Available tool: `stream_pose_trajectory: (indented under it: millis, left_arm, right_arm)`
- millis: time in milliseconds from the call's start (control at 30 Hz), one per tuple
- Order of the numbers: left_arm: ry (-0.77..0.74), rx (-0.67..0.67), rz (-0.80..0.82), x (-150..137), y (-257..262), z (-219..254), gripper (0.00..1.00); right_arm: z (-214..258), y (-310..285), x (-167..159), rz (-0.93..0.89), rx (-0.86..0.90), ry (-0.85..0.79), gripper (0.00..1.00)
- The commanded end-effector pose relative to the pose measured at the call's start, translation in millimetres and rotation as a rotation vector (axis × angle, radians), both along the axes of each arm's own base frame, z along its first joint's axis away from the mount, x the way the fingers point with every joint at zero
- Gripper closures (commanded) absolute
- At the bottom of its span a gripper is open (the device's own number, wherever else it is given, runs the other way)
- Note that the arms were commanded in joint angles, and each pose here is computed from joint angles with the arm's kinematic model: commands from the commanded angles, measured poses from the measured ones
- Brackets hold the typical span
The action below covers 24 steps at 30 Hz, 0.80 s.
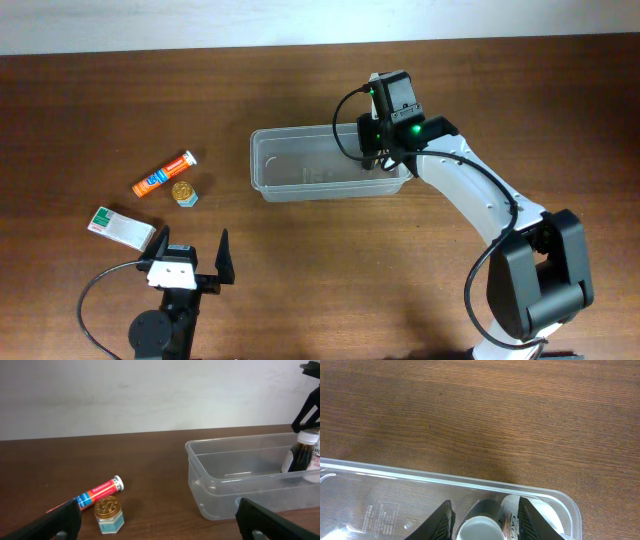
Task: Pack container
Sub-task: 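Lower the brown bottle into the container beside the spray bottle, release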
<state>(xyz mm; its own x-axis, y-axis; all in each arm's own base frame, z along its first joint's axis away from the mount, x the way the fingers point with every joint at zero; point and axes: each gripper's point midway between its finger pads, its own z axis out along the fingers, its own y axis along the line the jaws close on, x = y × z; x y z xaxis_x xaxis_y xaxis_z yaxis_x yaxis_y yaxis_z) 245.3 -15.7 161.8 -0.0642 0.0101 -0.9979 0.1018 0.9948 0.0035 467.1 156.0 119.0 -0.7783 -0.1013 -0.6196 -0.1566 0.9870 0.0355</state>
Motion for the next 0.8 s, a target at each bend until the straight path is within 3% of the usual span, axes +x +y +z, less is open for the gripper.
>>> stream_pose_trajectory:
  millis: [0,367,767]
  left_arm:
    - [-0.002,0.018,-0.009,0,-1,-2,0.01]
    - [-0.002,0.018,-0.009,0,-1,-2,0.01]
    - [-0.002,0.018,-0.009,0,-1,-2,0.01]
  right_arm:
    - [-4,-1,-2,0.011,-0.032,0.001,0.66]
    - [30,35,-9,0.216,-0.037,-0.054,0.61]
    - [15,69,-34,0.32,-0.074,-0.004,0.57]
